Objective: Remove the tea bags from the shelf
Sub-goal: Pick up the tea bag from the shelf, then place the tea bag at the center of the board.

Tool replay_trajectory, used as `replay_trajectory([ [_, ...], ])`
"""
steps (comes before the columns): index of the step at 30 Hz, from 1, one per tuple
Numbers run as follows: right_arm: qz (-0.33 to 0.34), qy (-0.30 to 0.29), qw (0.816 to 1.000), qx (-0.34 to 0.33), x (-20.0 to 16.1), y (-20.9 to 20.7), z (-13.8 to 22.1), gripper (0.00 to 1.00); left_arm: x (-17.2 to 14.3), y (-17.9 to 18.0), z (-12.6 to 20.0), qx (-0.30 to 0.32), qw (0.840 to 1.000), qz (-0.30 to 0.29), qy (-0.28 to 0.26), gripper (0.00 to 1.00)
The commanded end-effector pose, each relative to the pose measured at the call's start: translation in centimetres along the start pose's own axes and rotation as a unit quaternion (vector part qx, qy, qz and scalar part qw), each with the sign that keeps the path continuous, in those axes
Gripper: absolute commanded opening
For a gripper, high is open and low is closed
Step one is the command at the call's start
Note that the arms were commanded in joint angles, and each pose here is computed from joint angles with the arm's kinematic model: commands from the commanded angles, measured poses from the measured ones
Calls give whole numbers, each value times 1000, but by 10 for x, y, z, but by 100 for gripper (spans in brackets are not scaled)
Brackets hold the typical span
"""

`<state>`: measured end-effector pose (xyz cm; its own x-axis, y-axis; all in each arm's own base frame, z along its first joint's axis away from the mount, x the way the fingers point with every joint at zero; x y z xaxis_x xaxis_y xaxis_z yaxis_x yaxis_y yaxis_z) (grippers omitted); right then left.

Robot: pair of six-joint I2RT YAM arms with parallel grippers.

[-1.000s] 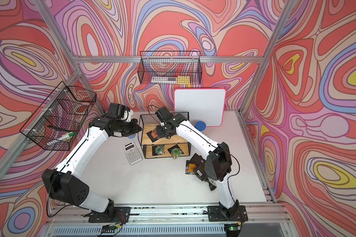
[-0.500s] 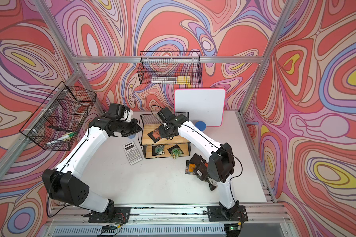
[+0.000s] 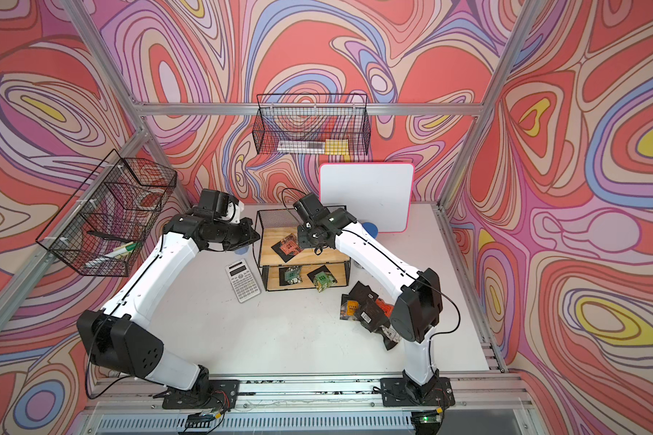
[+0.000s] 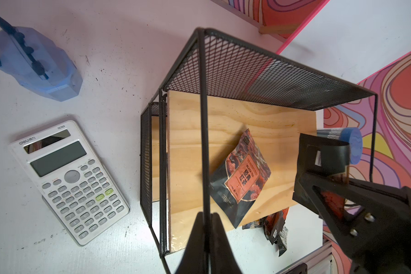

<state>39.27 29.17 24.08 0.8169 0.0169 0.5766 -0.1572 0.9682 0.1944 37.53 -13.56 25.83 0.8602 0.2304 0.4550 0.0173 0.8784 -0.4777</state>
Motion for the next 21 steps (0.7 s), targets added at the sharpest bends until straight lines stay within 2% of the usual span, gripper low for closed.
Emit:
replay_trajectory([
  [1, -22, -53, 998, -27, 16, -16, 39, 1, 7, -3, 2, -7, 1000, 6, -11, 0],
  [6, -59, -107, 991, -57, 17, -42, 80, 1, 7, -4, 3, -7, 1000, 5, -12, 0],
  [13, -135, -159, 970, -128, -6, -96, 126, 0, 7, -4, 3, -7, 1000, 5, -13, 0],
  [17, -188, -147, 955, -177, -37, -128, 132, 0, 7, -3, 4, -6, 1000, 5, -13, 0],
  [21, -259, -86, 941, -198, -81, -156, 113, 0, 7, -3, 3, -5, 1000, 6, -12, 0],
])
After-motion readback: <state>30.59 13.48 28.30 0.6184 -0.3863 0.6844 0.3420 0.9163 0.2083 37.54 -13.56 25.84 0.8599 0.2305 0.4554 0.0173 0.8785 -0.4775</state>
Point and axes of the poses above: each gripper's point midway between its finger pads, its own z axis back along the fingers, its own y axis along the line the jaws close on, x = y × z, the point moved 1 cm from there along z, back along the fingers, and after that the axes turned 4 degrees about -z, right-handed, at the moved point
